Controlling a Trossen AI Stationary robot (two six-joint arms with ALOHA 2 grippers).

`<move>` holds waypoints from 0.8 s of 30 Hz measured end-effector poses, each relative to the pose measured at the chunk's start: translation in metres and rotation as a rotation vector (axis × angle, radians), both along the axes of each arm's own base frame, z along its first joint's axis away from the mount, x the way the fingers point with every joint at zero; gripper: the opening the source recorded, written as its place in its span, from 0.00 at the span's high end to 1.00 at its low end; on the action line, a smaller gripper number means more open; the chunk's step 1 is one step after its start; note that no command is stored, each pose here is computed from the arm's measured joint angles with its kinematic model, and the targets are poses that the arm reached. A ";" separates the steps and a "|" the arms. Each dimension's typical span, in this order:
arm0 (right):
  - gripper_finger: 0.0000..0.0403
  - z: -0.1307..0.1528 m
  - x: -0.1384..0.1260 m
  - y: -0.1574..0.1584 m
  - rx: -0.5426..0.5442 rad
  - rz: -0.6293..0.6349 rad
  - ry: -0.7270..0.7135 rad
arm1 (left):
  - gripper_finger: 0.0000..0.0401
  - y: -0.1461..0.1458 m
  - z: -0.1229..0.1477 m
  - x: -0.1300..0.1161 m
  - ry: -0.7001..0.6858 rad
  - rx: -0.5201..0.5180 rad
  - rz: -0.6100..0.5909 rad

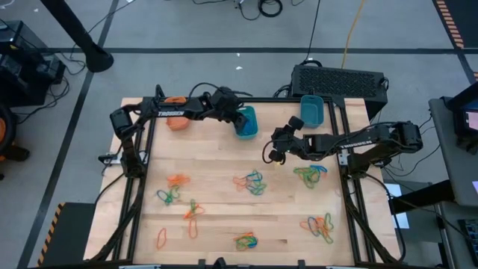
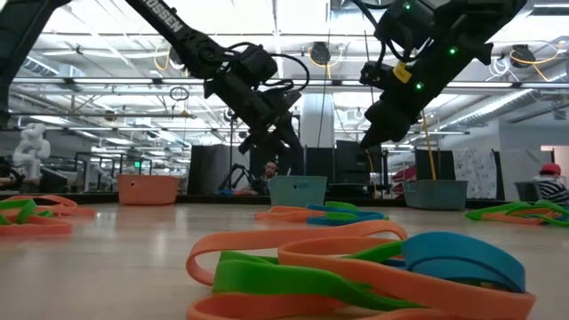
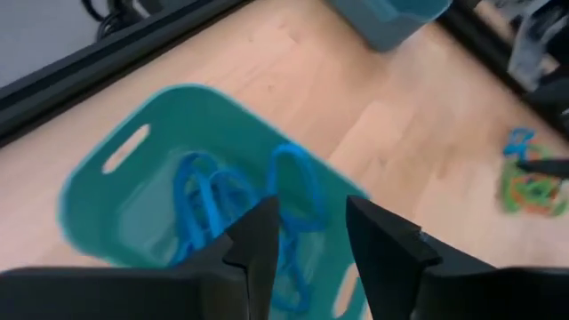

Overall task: Sort rubber bands into baskets
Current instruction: Put the blue rubber band into the light blue bin

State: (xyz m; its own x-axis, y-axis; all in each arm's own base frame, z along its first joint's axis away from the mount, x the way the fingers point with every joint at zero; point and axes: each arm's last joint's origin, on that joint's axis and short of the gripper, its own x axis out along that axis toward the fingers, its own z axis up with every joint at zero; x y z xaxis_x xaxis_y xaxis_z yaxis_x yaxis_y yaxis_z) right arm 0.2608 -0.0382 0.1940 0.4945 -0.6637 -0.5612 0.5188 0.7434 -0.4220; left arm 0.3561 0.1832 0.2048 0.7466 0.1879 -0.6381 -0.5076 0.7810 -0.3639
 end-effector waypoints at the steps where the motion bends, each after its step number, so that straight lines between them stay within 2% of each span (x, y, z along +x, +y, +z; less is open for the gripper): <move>1: 0.58 0.000 -0.001 0.000 0.002 0.004 0.016 | 0.65 0.001 0.003 0.000 0.021 0.008 -0.011; 4: 0.58 0.001 -0.006 0.003 0.084 0.044 0.099 | 0.65 0.001 0.013 0.000 0.093 0.010 -0.044; 8: 0.58 0.011 -0.021 0.009 0.318 0.092 0.173 | 0.65 -0.010 0.020 -0.001 0.185 0.021 -0.112; 10: 0.58 0.013 -0.034 0.013 0.439 0.070 0.210 | 0.66 -0.023 0.022 0.002 0.207 0.071 -0.138; 12: 0.58 0.015 -0.048 0.017 0.518 -0.012 0.249 | 0.67 -0.040 0.023 0.002 0.239 0.120 -0.166; 16: 0.58 0.012 -0.079 0.026 0.556 -0.200 0.304 | 0.68 -0.074 0.031 0.007 0.213 0.178 -0.249; 19: 0.58 0.006 -0.093 0.029 0.566 -0.245 0.272 | 0.68 -0.099 0.043 0.015 0.119 0.227 -0.309; 24: 0.58 -0.014 -0.112 0.031 0.642 -0.307 0.279 | 0.68 -0.141 0.044 0.025 -0.078 0.289 -0.391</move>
